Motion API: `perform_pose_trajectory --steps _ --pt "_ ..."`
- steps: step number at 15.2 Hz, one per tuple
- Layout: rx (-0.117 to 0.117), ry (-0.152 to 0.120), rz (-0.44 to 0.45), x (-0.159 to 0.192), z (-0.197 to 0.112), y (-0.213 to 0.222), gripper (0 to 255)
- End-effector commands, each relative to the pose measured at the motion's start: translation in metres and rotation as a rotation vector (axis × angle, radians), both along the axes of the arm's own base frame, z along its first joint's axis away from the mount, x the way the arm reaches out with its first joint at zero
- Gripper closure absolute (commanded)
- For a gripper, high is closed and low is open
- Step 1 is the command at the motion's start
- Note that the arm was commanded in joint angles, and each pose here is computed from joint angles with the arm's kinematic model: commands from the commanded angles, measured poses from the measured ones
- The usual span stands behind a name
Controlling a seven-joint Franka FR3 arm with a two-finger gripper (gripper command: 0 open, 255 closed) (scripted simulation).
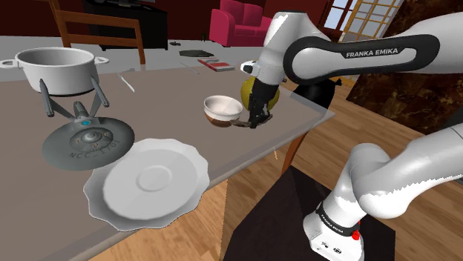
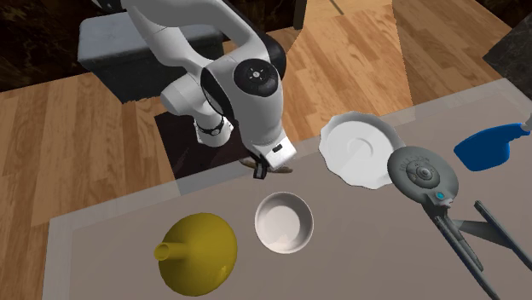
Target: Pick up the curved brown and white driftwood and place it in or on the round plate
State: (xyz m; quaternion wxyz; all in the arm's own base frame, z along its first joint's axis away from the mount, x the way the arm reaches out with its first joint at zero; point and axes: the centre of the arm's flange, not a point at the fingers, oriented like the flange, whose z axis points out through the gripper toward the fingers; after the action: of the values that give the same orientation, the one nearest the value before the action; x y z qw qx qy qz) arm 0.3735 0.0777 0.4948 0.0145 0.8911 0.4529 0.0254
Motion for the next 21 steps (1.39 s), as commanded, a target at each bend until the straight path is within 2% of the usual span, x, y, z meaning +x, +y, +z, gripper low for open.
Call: perform_pose_trajectory --steps 1,4,21 --pt "0.0 0.001 0.0 0.0 0.01 0.0 255" --pt "0.0 0.001 0.0 0.0 0.025 0.0 255" --pt "0.0 0.001 0.0 0.04 0.022 0.22 255"
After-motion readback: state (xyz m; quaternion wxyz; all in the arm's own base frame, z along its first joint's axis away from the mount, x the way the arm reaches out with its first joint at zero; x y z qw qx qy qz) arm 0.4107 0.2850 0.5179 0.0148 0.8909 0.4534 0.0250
